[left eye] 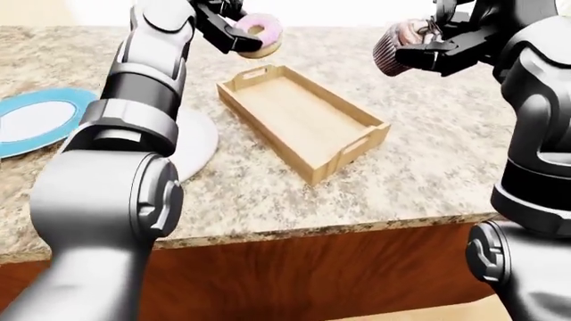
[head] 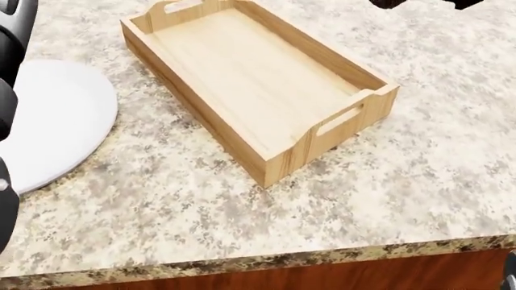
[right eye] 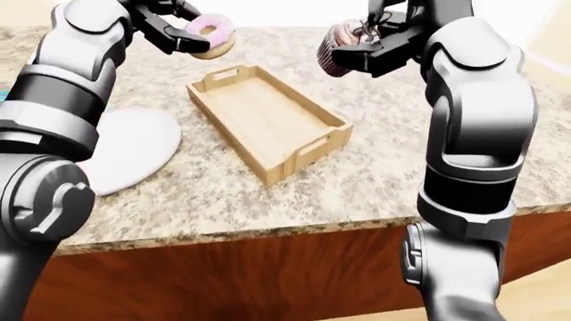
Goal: Move the dessert items from the plate to the tray.
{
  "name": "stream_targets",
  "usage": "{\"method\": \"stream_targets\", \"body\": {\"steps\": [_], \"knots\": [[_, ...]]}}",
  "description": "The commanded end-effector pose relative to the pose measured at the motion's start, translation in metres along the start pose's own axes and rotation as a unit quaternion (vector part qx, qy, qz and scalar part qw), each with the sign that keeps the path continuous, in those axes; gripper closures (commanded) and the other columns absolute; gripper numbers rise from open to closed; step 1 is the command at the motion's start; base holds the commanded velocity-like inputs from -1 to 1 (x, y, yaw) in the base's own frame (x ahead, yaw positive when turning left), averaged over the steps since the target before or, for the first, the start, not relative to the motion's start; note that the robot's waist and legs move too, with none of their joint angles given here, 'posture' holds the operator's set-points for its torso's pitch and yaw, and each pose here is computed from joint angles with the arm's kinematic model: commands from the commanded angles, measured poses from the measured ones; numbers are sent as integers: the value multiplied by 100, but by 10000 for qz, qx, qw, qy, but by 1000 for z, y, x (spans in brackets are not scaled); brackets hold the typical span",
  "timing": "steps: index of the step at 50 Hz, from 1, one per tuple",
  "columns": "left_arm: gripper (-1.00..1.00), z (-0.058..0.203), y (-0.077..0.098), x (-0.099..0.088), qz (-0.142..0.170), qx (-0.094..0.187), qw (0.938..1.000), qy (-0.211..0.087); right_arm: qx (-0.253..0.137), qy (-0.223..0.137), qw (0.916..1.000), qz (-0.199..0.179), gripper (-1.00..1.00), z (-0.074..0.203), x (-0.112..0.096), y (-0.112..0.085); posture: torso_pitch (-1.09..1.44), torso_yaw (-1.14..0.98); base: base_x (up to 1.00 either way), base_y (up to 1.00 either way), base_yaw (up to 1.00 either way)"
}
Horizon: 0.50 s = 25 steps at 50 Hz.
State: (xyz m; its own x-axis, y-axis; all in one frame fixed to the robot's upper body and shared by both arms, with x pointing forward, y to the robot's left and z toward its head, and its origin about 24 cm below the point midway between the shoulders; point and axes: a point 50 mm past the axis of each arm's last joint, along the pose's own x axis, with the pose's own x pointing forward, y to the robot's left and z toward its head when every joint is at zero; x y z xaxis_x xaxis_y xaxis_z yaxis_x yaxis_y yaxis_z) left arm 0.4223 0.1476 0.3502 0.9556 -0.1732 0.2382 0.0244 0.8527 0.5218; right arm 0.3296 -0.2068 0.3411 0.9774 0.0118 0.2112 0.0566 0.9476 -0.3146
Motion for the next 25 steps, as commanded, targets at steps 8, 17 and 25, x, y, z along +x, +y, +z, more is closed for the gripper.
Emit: {"method": "stream_targets", "body": {"steps": [8,17,25], "knots": [[100,15,-12,3,-188,186,9992,-294,-69,-566,9979,-299,100,22,-8,-11,5,0,0,0,0],[100,6,-41,6,-502,423,9977,-159,-78,-562,9980,-295,100,19,-10,-12,5,0,0,0,0],[100,-8,-62,5,-643,828,9945,12,-71,-583,9979,-281,100,21,-9,-12,5,0,0,0,0]]}}
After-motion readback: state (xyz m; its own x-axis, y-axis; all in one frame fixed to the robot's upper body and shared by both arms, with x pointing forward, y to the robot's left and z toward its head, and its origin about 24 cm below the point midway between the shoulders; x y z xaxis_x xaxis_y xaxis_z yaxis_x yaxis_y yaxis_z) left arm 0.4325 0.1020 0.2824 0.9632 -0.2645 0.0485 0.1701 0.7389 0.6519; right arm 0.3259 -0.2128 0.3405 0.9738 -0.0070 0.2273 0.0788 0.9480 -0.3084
